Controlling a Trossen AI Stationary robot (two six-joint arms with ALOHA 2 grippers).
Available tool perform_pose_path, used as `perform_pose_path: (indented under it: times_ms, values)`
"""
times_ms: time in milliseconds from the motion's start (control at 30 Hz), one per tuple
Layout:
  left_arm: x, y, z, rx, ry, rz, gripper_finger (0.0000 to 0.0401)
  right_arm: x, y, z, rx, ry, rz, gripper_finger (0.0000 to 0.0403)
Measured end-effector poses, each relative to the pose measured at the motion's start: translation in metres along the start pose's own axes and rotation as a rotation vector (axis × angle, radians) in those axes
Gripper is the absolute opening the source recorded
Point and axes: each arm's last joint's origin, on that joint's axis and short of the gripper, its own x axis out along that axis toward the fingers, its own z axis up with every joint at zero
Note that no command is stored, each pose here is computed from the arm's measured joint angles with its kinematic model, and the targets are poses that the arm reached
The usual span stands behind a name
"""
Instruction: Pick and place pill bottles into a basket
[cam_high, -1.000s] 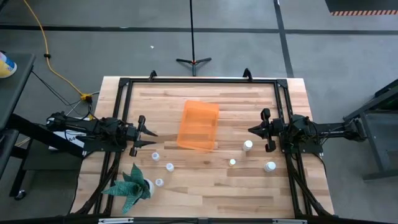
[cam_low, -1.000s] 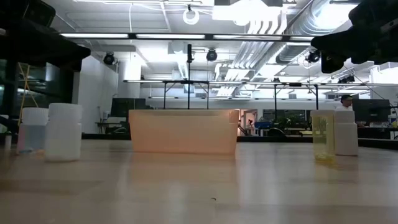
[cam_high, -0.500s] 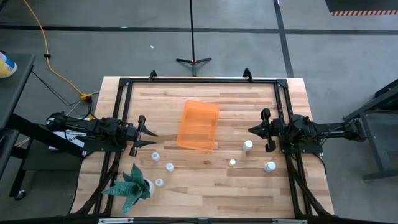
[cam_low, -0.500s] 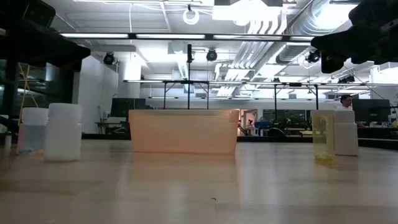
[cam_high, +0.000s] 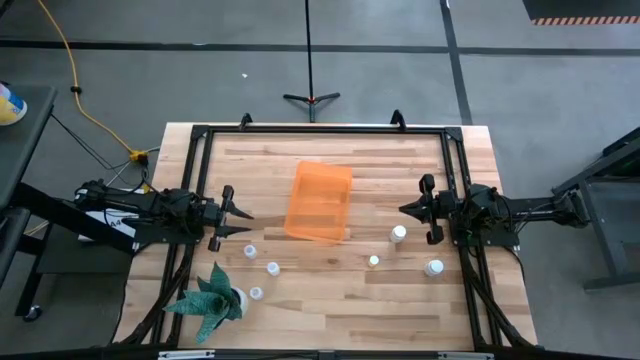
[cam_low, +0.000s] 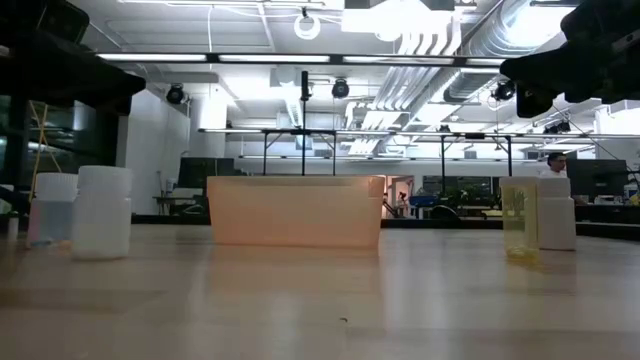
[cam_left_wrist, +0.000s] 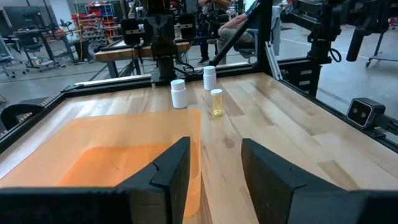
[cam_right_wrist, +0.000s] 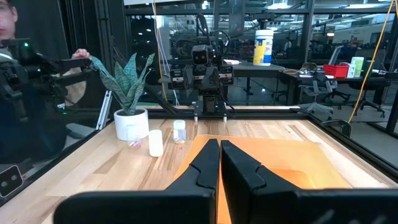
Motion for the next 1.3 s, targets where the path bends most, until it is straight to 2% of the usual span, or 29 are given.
perform_pose_path:
  times_ms: [1167,1300]
  values:
    - [0.0000,0.0000,0.0000,0.000,0.000,0.000,0.0179,0.0000,0.0000,0.0000,0.000,0.000,0.000,0.0007]
    - [0.0000,0.0000,0.0000,0.000,0.000,0.000,0.0179,0.0000,-0.0004,0.0000,-0.045,0.000,-0.014,0.0007]
